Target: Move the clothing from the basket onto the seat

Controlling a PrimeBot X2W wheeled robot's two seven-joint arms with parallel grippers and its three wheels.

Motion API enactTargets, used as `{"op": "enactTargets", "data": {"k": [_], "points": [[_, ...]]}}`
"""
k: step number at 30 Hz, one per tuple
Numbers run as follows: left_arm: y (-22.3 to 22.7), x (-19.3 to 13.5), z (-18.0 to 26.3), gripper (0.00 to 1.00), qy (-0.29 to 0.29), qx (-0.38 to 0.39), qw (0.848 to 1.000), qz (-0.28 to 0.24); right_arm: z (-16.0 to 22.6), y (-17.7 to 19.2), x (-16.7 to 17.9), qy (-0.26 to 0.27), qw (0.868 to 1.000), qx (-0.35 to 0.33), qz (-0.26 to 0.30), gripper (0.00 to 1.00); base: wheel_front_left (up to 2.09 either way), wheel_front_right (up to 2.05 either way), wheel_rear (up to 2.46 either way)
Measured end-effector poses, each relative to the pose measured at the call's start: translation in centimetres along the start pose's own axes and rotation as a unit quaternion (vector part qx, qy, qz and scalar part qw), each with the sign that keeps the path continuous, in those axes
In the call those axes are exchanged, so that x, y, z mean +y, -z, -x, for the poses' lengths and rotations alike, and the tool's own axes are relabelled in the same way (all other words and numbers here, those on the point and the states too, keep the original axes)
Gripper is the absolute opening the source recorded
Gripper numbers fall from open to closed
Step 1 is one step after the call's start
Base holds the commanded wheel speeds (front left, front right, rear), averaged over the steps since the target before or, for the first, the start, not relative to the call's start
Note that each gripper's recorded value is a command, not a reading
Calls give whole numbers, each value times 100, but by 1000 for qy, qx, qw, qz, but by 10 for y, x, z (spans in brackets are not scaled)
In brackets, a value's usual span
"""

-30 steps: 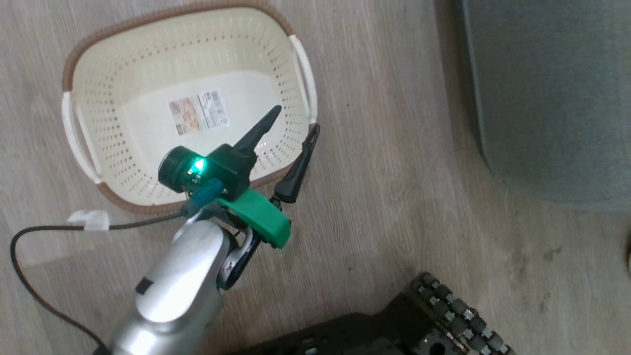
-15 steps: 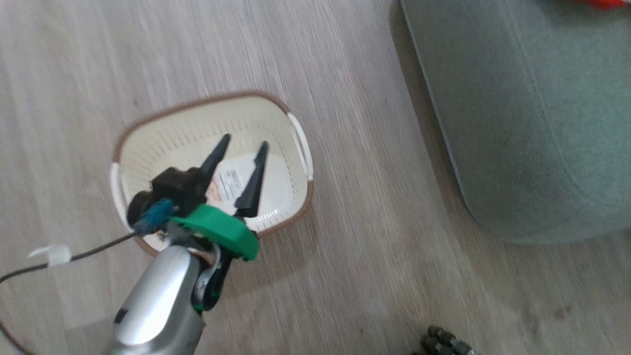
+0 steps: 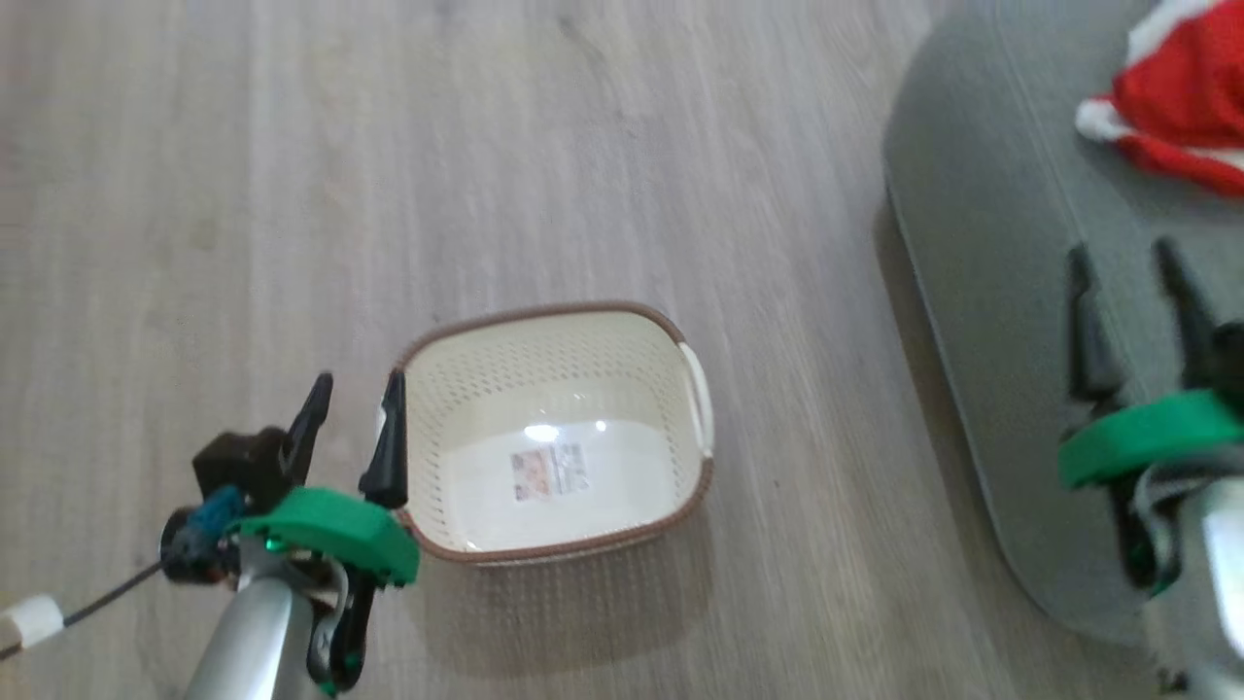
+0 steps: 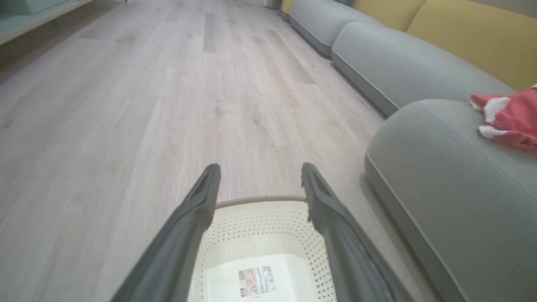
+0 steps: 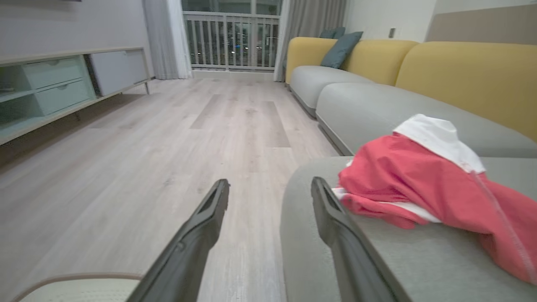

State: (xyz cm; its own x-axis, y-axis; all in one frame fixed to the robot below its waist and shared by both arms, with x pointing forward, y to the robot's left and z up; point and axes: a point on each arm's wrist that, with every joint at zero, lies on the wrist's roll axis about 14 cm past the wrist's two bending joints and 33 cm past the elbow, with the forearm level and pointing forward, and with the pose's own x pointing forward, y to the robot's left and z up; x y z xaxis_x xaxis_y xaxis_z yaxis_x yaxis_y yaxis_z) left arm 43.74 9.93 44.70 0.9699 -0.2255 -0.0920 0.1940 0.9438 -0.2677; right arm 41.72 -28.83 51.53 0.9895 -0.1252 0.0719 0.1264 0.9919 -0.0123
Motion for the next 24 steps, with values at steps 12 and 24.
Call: {"op": "enactTargets", "data": {"k": [12, 24], "points": [[-12, 44, 68, 100, -84, -17, 996, -15, 48, 28, 92, -94, 994, 41, -27, 100, 0, 0, 0], [-20, 48, 77, 100, -94, -29, 995, -25, 56, 36, 105, -107, 992, 55, -25, 100, 0, 0, 0]]}}
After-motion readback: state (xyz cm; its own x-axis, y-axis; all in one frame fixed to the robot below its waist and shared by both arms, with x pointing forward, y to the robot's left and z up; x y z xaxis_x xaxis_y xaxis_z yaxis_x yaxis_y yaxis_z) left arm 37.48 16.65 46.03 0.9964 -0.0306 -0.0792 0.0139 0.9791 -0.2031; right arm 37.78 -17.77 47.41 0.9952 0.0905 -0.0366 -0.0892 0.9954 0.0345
